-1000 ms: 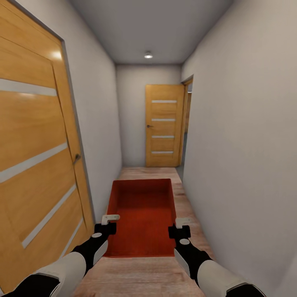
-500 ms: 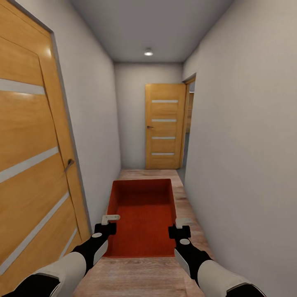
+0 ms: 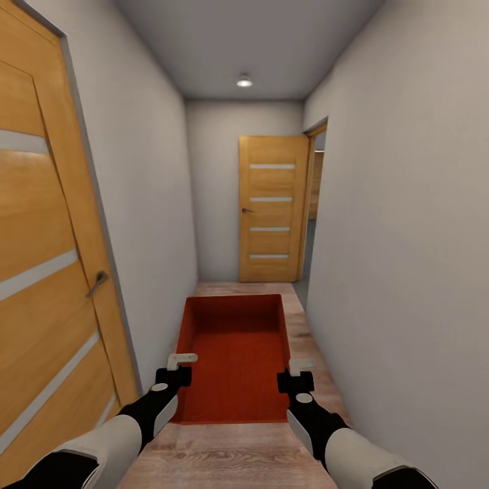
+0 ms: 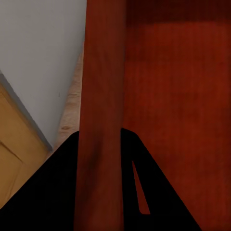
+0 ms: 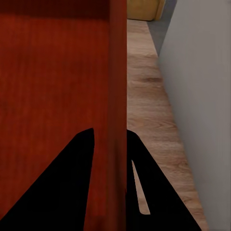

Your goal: Move the two storage containers from the living room to the garage. In the garage, place one container on the floor and stack the other container on top of it (either order is fine).

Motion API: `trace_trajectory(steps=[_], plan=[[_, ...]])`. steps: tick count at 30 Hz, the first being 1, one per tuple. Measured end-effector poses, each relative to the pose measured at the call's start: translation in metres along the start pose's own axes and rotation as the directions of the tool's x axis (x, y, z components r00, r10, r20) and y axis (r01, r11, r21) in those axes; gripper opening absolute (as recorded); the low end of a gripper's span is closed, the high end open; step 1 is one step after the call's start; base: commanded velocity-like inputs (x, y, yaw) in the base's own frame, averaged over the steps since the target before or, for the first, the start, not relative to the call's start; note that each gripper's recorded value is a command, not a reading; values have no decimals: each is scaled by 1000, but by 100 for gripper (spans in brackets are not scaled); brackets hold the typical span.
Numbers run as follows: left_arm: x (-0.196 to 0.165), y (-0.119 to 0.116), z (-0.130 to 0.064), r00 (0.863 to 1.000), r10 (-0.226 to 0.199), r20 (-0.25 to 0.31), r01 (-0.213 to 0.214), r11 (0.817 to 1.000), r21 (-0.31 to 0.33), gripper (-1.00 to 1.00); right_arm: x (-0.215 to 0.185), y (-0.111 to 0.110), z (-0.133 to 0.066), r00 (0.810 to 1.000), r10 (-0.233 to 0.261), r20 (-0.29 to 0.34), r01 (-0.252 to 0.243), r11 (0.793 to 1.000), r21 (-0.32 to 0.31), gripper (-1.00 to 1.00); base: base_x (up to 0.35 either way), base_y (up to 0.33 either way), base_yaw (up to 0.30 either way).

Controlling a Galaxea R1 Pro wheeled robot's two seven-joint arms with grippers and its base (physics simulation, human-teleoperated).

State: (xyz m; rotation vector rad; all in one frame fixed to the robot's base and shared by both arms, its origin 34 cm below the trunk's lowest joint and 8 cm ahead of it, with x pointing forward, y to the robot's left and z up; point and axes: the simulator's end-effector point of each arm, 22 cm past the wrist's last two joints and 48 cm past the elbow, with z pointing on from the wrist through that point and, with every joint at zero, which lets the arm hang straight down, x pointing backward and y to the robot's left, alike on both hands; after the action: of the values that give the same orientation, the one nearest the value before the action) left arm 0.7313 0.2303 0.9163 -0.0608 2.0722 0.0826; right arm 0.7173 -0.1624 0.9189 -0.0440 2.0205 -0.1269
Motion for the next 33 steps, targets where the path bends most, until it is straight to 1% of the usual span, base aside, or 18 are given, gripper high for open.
trace_trajectory(steps=[33], plan=[[0, 0, 0, 1000, -1, 2, 1, 1000, 0, -100, 0, 0, 0, 1000, 0, 2, 0, 1000, 1, -100, 322, 0, 0]])
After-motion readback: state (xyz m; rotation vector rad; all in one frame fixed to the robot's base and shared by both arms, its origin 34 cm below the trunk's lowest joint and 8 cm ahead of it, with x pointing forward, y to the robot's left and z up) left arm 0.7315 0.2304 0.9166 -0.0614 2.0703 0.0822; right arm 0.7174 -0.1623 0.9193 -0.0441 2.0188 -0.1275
